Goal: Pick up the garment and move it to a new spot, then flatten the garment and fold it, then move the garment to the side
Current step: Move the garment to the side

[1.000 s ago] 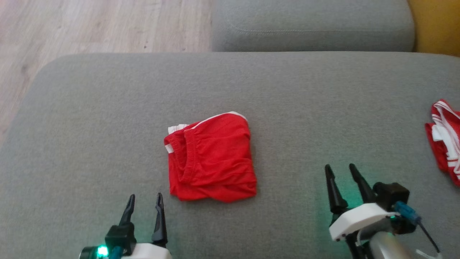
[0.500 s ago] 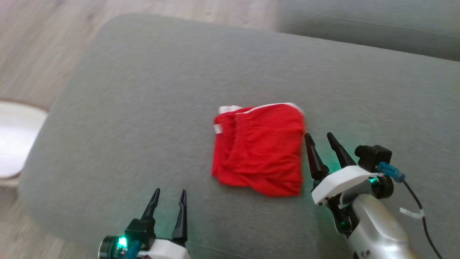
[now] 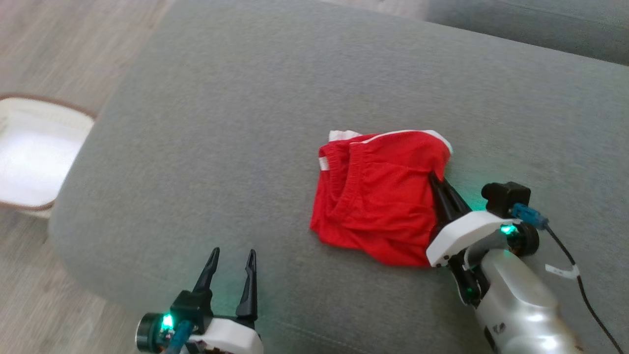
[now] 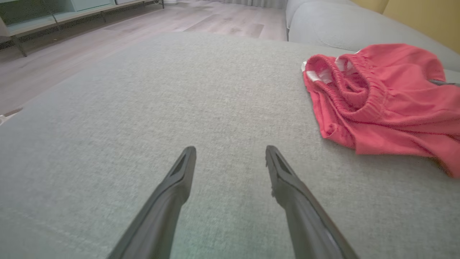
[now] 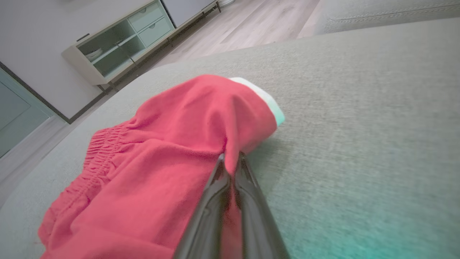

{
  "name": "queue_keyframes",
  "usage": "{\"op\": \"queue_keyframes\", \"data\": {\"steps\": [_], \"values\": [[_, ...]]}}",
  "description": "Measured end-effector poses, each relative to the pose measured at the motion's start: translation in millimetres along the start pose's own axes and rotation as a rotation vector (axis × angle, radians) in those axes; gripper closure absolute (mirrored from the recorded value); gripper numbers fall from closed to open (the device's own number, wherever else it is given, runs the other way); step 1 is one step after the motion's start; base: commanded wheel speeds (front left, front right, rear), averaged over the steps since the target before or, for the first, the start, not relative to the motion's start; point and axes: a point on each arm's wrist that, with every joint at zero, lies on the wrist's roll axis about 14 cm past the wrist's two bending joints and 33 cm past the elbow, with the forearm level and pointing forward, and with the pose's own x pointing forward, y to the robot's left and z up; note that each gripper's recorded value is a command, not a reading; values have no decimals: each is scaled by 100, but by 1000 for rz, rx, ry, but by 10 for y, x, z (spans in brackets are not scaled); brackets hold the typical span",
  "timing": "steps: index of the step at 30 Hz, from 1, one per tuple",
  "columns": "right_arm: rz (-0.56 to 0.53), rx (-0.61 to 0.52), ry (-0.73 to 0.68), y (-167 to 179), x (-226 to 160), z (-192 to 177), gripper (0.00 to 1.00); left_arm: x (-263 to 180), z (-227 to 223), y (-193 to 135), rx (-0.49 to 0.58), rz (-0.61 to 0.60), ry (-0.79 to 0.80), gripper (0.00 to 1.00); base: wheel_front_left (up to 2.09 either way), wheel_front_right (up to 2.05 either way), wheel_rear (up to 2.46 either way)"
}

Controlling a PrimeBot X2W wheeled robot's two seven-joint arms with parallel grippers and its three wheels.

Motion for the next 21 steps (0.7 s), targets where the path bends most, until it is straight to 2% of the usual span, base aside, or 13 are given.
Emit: {"op": "queue_keyframes", "data": {"steps": [6,10,17,21], "values": [[-124,6,-62,-383,-337,113,100,152,63,-320,19,-111,-14,0,0,0,0],[-220,19,-119,-676,-628,240,100,263,89,-675,40,-233,-16,0,0,0,0],[-425,50,-200,-1222,-1321,333,100,523,361,-1613,86,-509,-80,0,0,0,0],[-536,75,-237,-1454,-1742,320,100,482,362,-2202,108,-686,-81,0,0,0,0]]}}
